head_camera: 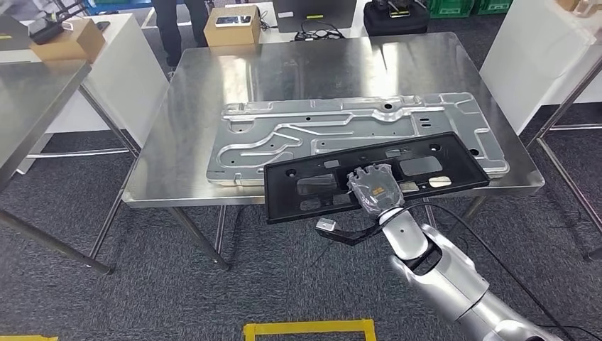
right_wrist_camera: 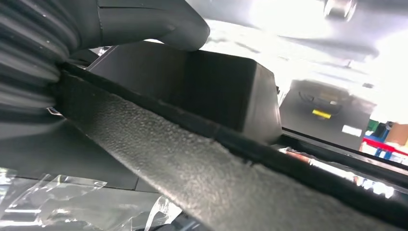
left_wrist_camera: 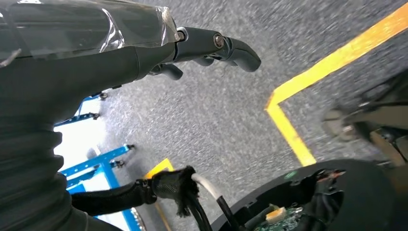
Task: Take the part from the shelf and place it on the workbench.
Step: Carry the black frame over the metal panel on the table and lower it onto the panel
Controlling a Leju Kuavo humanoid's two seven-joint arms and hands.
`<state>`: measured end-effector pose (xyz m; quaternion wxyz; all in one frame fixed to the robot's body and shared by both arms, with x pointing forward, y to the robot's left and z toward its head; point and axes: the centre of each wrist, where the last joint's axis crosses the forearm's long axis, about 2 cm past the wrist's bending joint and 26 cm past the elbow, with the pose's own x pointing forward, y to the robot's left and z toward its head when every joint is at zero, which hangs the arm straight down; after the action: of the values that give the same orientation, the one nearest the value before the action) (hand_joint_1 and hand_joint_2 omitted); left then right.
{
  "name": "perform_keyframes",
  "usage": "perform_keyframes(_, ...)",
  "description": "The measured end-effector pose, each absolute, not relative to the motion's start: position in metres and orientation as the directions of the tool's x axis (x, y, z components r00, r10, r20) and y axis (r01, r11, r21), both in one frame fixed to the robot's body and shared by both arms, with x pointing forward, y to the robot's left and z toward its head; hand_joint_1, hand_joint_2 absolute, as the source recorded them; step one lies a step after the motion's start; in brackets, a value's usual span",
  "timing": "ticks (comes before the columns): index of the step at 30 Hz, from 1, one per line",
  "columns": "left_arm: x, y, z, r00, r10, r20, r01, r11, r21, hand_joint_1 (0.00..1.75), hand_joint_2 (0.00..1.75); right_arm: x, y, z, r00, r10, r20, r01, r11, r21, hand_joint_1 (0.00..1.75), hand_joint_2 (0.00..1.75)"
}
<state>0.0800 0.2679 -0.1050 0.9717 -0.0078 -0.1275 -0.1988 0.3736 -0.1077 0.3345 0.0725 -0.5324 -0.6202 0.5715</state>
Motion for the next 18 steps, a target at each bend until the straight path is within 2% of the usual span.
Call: perform_keyframes(18, 0.0784, 0.2723, -0.1056, 0.889, -0.388, 0.244, 0.389, 0.920, 0.044, 0.00, 1.75, 0.3752, -0.1065, 0.3334, -0.418, 0.745, -0.521, 0.583, -0.219, -0.782, 1.75, 1.75)
